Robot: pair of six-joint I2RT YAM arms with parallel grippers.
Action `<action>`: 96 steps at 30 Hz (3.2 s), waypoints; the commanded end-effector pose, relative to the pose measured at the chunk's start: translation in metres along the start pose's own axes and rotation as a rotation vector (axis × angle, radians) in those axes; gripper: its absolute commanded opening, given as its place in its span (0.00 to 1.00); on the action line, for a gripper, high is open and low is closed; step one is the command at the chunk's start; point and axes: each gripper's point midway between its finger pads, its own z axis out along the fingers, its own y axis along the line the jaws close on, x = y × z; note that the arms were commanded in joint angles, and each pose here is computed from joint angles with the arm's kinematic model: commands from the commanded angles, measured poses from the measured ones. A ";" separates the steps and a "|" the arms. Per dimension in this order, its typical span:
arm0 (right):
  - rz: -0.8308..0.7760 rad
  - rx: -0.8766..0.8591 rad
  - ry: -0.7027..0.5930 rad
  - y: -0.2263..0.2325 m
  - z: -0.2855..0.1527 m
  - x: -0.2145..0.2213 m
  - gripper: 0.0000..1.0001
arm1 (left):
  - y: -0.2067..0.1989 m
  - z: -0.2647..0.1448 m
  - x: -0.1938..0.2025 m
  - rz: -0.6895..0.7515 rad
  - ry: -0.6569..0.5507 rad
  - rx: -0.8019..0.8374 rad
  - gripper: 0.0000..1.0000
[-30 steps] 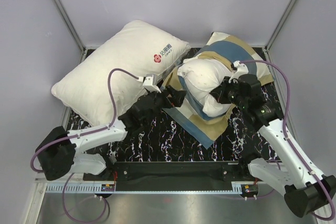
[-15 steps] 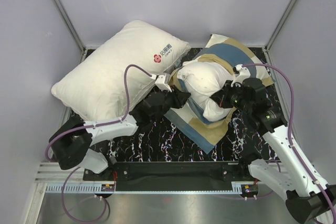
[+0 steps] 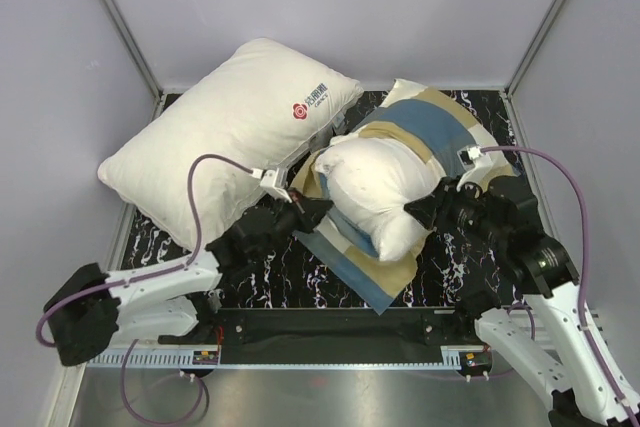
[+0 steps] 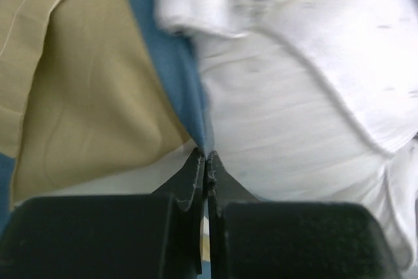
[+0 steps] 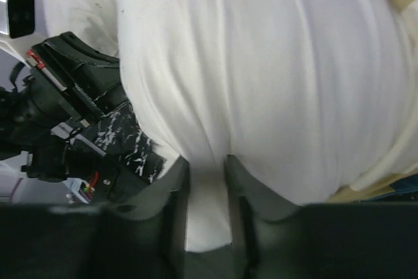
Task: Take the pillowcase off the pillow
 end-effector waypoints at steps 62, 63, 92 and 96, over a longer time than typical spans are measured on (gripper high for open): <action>-0.473 0.483 -0.068 0.065 0.080 0.024 0.00 | -0.043 -0.118 -0.098 0.265 -0.082 0.082 0.00; -0.448 0.491 -0.102 0.059 0.059 0.006 0.00 | -0.029 -0.117 -0.098 0.285 -0.087 0.021 0.00; -0.157 0.540 -0.485 -0.028 -0.130 -0.115 0.00 | 0.130 -0.046 -0.109 0.189 -0.004 -0.383 0.00; -0.148 0.485 -0.479 -0.008 -0.106 -0.109 0.00 | 0.093 -0.052 -0.112 0.221 0.000 -0.273 0.35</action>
